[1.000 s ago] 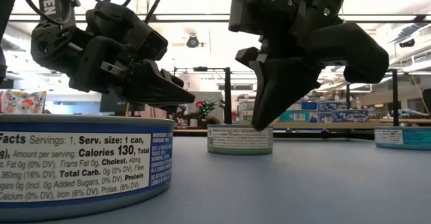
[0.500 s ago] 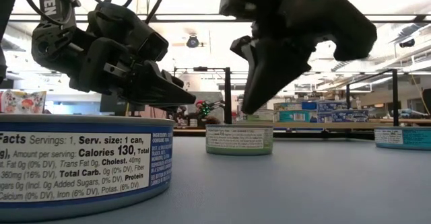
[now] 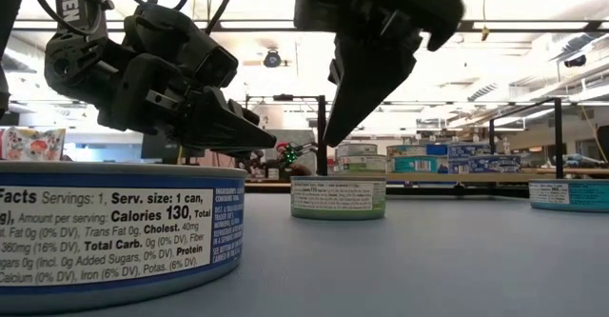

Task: Stack canned seafood by type on shelf
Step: Stack the green tuna can on to the green tuna can on the shelf aligned with the other green tuna can

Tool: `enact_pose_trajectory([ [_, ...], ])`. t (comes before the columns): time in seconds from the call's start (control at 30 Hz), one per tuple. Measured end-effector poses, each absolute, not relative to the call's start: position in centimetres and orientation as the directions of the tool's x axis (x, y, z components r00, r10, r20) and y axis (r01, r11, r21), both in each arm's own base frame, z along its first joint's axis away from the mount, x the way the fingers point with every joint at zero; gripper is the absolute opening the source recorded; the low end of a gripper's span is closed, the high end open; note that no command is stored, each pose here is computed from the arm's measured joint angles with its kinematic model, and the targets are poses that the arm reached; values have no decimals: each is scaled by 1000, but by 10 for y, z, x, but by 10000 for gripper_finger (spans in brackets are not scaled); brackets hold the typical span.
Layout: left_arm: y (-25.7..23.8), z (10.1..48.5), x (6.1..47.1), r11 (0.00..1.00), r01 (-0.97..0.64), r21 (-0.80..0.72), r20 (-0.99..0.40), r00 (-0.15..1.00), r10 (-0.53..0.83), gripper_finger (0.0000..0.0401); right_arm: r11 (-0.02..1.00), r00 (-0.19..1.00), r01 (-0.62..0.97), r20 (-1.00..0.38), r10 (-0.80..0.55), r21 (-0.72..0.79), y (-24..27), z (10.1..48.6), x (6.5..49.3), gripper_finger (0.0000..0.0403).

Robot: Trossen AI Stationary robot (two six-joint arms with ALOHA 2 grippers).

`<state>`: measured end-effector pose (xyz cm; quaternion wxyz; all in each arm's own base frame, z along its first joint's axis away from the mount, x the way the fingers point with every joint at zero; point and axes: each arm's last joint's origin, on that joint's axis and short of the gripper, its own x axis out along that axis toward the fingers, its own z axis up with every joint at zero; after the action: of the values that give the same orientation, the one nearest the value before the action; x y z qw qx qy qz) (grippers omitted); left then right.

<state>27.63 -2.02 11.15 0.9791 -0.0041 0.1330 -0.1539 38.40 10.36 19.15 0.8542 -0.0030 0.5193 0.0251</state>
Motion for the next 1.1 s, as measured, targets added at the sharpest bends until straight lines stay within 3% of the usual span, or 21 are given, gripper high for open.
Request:
enact_pose_trajectory([
  [0.23,-20,111,276,953,300,-50,-260,917,-302,6,996,429,-82,-903,10,-28,101,190,381,37],
  [0.6,-20,111,276,953,300,-50,-261,917,-302,6,946,417,-289,-909,-12,-145,117,184,372,120],
  [0.87,-20,111,276,953,300,-50,-261,917,-302,6,844,432,-400,-886,-170,-358,124,162,357,123],
  [1.1,-21,111,276,952,301,-54,-261,916,-305,6,831,475,-410,-866,-158,-376,126,160,360,123],
])
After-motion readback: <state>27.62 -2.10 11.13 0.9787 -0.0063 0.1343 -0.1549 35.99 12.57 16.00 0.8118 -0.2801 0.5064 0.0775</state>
